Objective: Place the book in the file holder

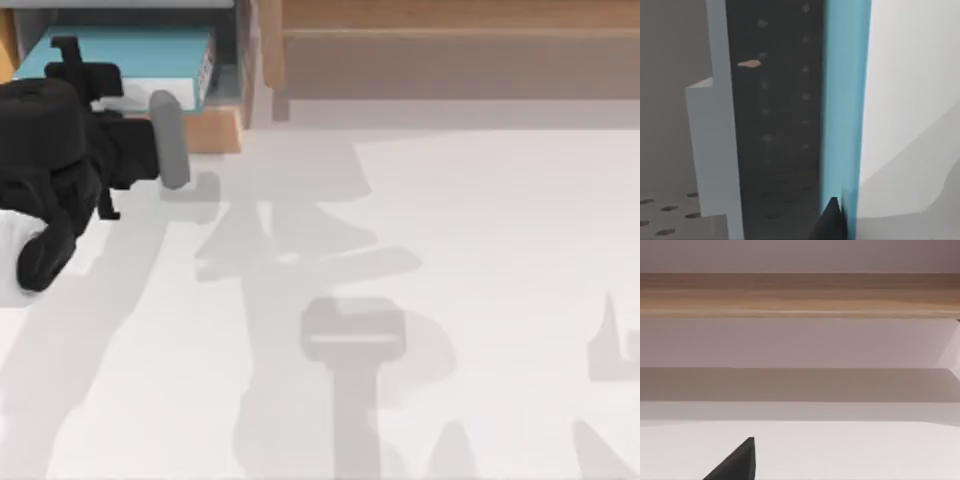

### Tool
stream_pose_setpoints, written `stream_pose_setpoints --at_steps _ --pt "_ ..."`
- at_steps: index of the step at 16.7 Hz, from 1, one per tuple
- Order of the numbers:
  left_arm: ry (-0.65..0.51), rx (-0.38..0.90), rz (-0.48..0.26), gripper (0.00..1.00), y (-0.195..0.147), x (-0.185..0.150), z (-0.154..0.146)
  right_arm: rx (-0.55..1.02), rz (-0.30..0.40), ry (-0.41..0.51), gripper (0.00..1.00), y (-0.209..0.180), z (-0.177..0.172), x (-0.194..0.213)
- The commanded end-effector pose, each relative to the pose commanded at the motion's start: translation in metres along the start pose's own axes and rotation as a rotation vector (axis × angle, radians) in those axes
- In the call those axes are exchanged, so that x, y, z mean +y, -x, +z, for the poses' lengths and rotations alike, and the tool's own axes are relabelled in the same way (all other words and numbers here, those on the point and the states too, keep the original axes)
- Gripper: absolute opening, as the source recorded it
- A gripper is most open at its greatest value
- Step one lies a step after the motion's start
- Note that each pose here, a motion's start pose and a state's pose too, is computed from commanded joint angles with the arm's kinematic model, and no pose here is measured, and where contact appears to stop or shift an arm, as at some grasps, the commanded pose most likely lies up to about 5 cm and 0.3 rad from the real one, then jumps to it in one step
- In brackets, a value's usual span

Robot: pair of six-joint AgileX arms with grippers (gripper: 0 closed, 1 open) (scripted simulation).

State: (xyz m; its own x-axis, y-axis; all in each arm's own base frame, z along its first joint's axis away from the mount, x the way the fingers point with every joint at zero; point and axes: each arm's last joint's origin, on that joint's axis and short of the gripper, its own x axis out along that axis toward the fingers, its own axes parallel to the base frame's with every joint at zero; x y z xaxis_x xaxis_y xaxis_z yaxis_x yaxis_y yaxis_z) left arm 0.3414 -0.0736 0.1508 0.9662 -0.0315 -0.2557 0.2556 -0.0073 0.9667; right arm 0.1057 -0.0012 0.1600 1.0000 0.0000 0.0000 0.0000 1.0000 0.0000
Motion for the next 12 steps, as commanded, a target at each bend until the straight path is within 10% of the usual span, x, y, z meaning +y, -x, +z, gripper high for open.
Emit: stream_pose_setpoints --at_steps 12 --pt "0.000 0.000 0.000 0.00 -0.030 0.003 0.000 0.000 0.000 0.000 1.00 0.000 0.000 0.000"
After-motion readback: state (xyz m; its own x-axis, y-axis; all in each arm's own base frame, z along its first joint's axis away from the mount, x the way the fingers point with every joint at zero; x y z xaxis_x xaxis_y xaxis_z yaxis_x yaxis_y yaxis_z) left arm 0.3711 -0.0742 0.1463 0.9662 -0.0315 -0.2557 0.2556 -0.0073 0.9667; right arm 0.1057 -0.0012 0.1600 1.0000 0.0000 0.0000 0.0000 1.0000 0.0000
